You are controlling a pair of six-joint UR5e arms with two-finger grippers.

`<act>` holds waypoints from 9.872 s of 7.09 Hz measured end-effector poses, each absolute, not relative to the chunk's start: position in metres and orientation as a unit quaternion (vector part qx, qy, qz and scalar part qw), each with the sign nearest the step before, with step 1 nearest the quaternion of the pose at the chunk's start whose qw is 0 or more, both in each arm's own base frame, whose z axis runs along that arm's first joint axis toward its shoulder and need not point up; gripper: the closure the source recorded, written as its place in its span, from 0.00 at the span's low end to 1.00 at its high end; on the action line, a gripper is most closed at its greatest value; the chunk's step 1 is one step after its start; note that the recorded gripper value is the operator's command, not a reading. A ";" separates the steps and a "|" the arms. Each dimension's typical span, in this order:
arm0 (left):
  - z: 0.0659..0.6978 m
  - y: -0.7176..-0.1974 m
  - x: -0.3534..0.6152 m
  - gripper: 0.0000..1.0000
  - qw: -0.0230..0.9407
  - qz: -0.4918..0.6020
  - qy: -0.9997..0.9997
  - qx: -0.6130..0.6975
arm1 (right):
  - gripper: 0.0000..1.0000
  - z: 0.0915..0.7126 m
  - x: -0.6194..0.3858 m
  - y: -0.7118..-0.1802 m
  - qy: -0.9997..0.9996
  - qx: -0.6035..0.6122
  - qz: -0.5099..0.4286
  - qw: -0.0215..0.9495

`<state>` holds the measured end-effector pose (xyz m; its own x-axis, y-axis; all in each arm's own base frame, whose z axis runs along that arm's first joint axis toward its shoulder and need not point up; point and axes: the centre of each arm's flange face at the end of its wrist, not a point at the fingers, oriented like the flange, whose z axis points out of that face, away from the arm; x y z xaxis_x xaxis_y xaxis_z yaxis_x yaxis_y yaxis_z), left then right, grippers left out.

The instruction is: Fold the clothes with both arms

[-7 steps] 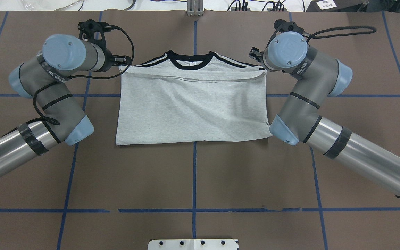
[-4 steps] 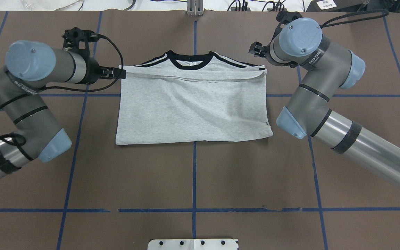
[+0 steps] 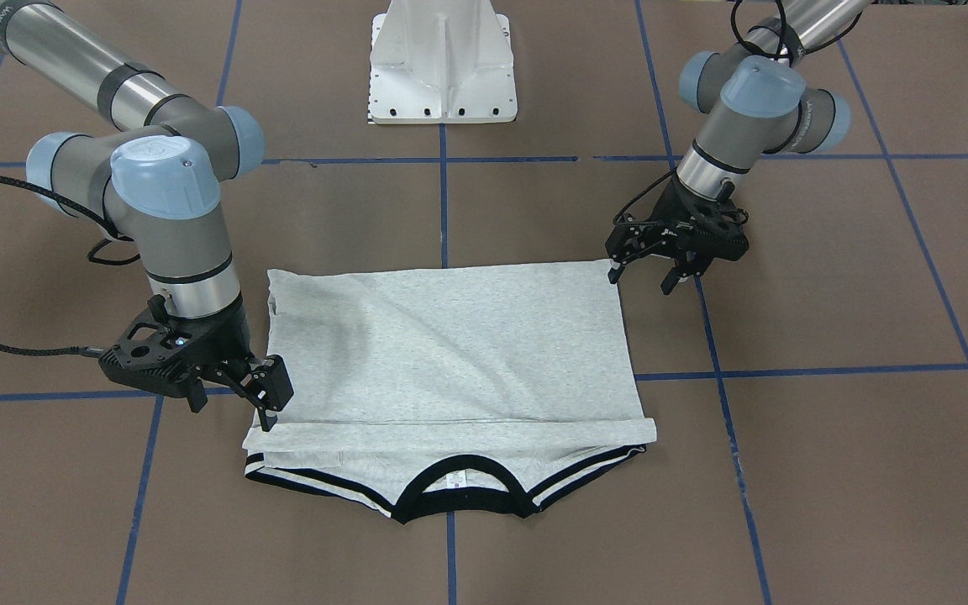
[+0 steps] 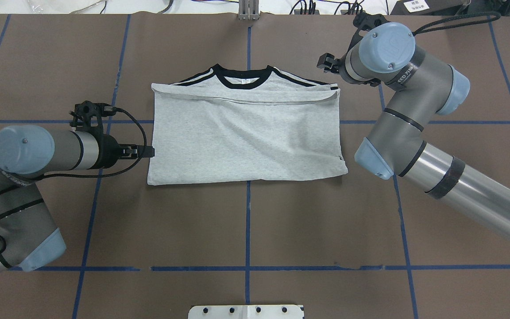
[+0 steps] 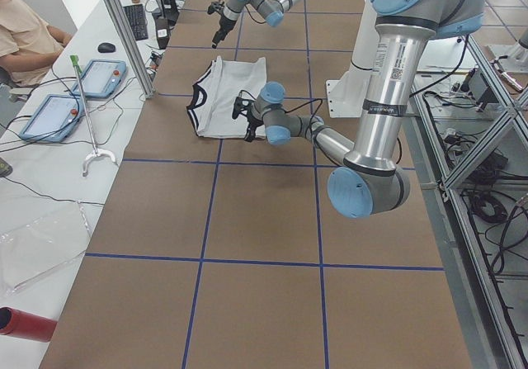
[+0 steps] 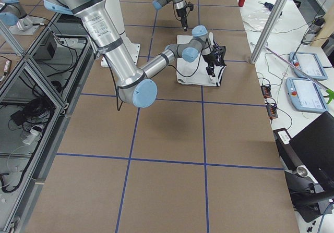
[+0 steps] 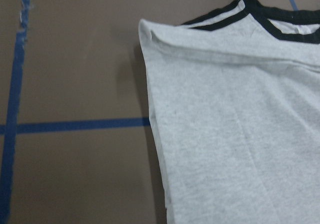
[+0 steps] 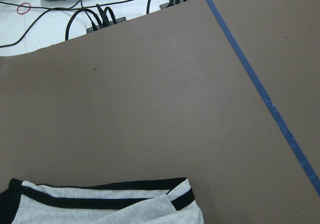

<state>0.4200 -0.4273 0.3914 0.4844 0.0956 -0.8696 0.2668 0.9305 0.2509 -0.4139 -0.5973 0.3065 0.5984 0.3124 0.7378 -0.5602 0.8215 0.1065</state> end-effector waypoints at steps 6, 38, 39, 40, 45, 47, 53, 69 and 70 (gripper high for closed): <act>0.394 -0.385 0.460 0.62 0.841 -0.060 0.517 0.145 | 0.00 0.306 -0.415 -0.594 -0.376 0.166 0.249 0.877; 0.441 -0.685 0.337 0.00 0.845 -0.036 0.415 0.335 | 0.67 0.225 -0.658 -0.583 -0.387 0.192 0.283 0.856; 0.441 -0.685 0.337 0.00 0.845 -0.035 0.415 0.335 | 1.00 0.225 -0.659 -0.582 -0.387 0.192 0.283 0.857; 0.441 -0.684 0.338 0.00 0.845 -0.035 0.415 0.334 | 1.00 0.225 -0.659 -0.581 -0.387 0.191 0.282 0.857; 0.440 -0.682 0.342 0.00 0.843 -0.039 0.421 0.332 | 1.00 0.223 -0.629 -0.539 -0.389 0.184 0.274 0.860; 0.439 -0.682 0.343 0.00 0.843 -0.039 0.422 0.332 | 1.00 0.246 -0.594 -0.477 -0.401 0.182 0.259 0.859; 0.437 -0.668 0.339 0.00 0.838 -0.034 0.429 0.336 | 0.00 0.281 -0.554 -0.386 -0.392 0.195 0.220 0.872; 0.435 -0.662 0.348 0.00 0.837 -0.027 0.432 0.334 | 0.00 0.216 -0.647 -0.554 -0.210 0.141 0.107 0.962; 0.435 -0.662 0.348 0.00 0.837 -0.027 0.432 0.334 | 0.00 0.219 -0.649 -0.553 -0.207 0.141 0.101 0.963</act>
